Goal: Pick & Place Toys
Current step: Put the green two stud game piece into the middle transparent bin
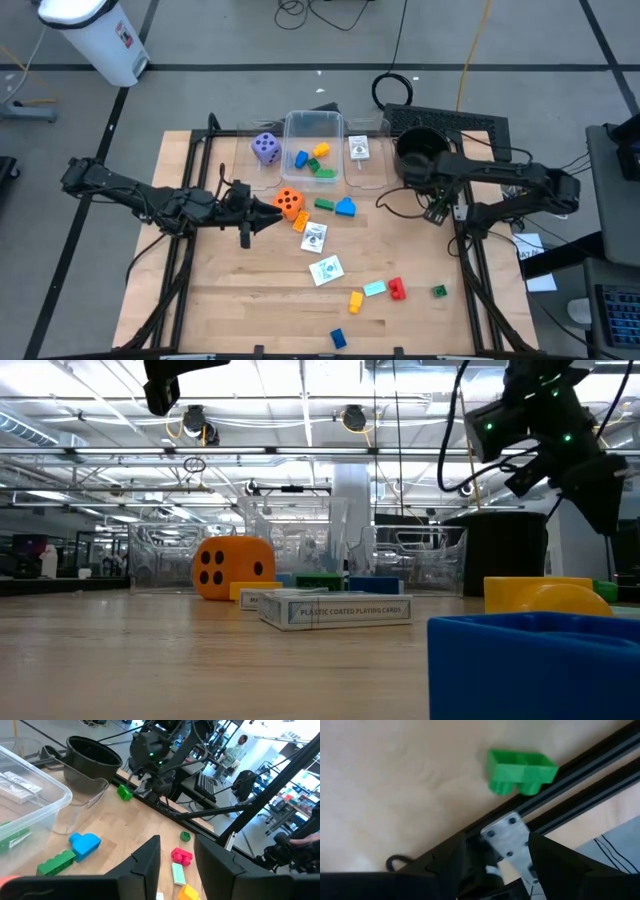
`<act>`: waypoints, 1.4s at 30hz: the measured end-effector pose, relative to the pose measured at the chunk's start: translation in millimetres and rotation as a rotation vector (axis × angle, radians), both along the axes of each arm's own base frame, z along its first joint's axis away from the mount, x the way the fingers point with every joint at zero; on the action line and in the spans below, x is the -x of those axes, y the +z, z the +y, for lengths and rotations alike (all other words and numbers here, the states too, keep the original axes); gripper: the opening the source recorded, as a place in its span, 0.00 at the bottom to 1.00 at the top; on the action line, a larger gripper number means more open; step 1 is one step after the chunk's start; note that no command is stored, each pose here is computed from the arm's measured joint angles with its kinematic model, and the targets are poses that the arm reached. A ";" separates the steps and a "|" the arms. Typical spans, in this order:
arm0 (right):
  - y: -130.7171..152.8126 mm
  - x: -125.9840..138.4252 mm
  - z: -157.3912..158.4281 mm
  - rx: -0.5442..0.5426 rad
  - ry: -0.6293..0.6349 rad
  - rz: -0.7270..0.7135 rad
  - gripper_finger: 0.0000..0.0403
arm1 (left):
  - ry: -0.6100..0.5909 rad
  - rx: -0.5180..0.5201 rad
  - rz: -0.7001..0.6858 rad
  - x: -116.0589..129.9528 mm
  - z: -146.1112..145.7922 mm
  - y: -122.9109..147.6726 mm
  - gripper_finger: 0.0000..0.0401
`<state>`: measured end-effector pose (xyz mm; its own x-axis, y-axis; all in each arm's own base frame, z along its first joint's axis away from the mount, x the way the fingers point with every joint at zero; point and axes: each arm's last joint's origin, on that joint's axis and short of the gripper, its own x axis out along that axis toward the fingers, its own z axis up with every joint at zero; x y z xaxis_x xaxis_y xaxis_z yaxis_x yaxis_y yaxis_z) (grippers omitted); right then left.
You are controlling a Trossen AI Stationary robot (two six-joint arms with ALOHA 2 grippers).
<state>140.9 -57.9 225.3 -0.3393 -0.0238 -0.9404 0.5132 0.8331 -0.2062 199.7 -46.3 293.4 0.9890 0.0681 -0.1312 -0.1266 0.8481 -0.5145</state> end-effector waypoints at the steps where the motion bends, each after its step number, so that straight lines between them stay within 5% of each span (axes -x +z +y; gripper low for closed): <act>1: -1.3 -0.2 -2.2 0.012 -0.005 0.008 0.52 | 0.000 0.000 0.000 0.0 0.0 0.0 0.30; 15: -30.3 6.1 -20.6 0.167 -0.224 0.157 0.52 | 0.000 -0.014 0.001 -0.1 0.2 0.1 0.30; 30: -41.3 0.2 -24.2 0.219 -0.241 0.066 0.30 | 0.063 -0.008 0.002 -2.5 12.8 0.0 0.30; 42: -48.0 -0.1 -24.2 0.221 -0.235 0.039 0.26 | 0.083 -0.008 0.002 -3.2 16.7 0.0 0.30</act>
